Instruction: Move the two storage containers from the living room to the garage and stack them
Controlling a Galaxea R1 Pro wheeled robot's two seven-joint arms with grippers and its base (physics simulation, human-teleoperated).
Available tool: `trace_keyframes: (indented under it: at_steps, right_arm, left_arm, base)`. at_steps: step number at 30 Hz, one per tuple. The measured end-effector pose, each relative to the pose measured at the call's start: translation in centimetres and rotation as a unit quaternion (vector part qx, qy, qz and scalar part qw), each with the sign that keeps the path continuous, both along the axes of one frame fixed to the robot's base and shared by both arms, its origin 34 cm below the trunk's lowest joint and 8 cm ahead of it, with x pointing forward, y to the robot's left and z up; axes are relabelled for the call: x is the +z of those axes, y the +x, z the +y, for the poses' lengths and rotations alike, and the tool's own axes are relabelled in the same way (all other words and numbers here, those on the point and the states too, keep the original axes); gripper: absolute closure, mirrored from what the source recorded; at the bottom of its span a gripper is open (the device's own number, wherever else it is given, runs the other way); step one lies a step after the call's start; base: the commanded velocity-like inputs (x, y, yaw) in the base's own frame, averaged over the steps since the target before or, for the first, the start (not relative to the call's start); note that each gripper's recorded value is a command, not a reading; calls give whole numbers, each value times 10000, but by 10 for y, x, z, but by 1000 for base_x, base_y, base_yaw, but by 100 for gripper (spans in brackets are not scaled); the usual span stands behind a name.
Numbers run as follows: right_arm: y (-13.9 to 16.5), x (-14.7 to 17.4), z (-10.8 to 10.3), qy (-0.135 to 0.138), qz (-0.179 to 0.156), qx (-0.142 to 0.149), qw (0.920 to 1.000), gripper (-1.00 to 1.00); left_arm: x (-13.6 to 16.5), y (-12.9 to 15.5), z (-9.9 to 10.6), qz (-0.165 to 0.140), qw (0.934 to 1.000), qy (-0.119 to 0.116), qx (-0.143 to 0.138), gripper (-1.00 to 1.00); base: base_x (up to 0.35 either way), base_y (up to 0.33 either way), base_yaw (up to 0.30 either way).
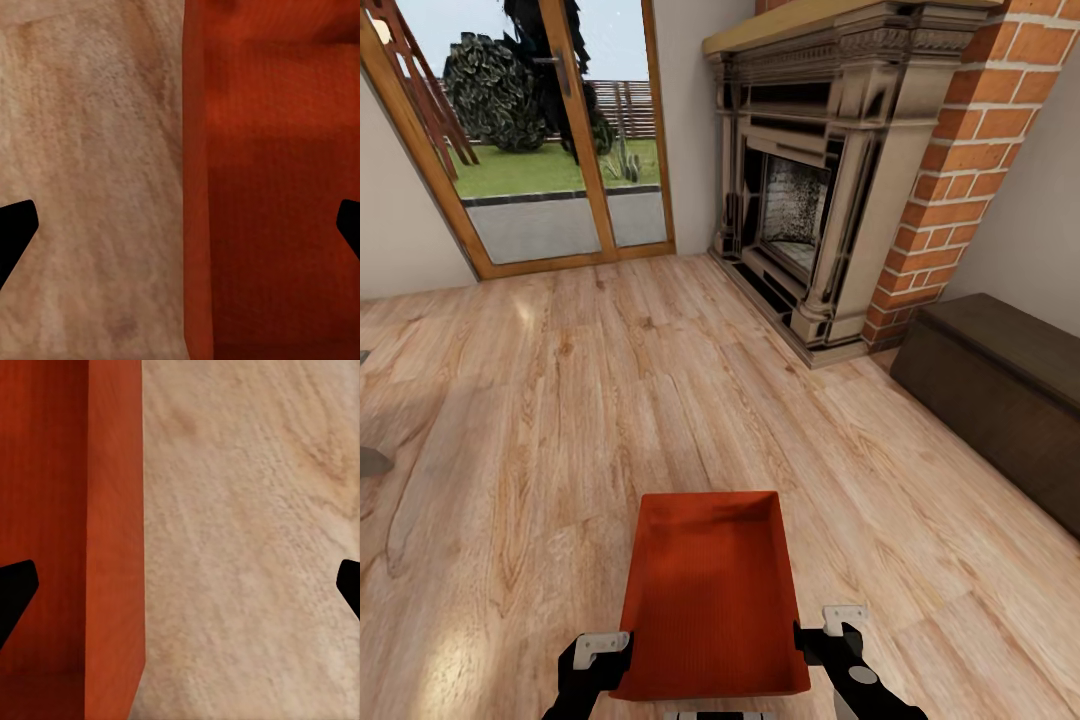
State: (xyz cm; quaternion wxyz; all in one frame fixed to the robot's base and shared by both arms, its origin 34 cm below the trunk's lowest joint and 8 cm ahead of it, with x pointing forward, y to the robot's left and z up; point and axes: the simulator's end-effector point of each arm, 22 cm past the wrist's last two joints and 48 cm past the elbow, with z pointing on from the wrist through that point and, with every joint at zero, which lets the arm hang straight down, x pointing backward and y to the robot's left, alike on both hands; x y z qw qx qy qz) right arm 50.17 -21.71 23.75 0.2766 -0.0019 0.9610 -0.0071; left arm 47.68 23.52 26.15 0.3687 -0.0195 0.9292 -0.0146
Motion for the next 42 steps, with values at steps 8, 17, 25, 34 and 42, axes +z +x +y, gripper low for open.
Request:
trace_keyframes:
  at_steps: [8, 17, 25, 34, 42]
  right_arm:
    - [0, 0, 0, 0, -1, 0, 10000, -100]
    - [0, 0, 0, 0, 0, 0, 10000, -100]
    - [0, 0, 0, -1, 0, 0, 10000, -100]
    - [0, 0, 0, -1, 0, 0, 10000, -100]
    - [0, 0, 0, -2, 0, 0, 10000, -100]
  left_arm:
    - [0, 0, 0, 3, 10000, 0, 0, -100]
    - [0, 0, 0, 4, 10000, 0, 0, -100]
    - [0, 0, 0, 4, 10000, 0, 0, -100]
    - [0, -1, 0, 9, 10000, 0, 0, -100]
    - [-1, -2, 0, 20, 10000, 2, 3, -100]
  base:
    - [0, 0, 0]
    - [0, 0, 0]
    - [0, 0, 0]
    - [0, 0, 0]
    - [0, 0, 0]
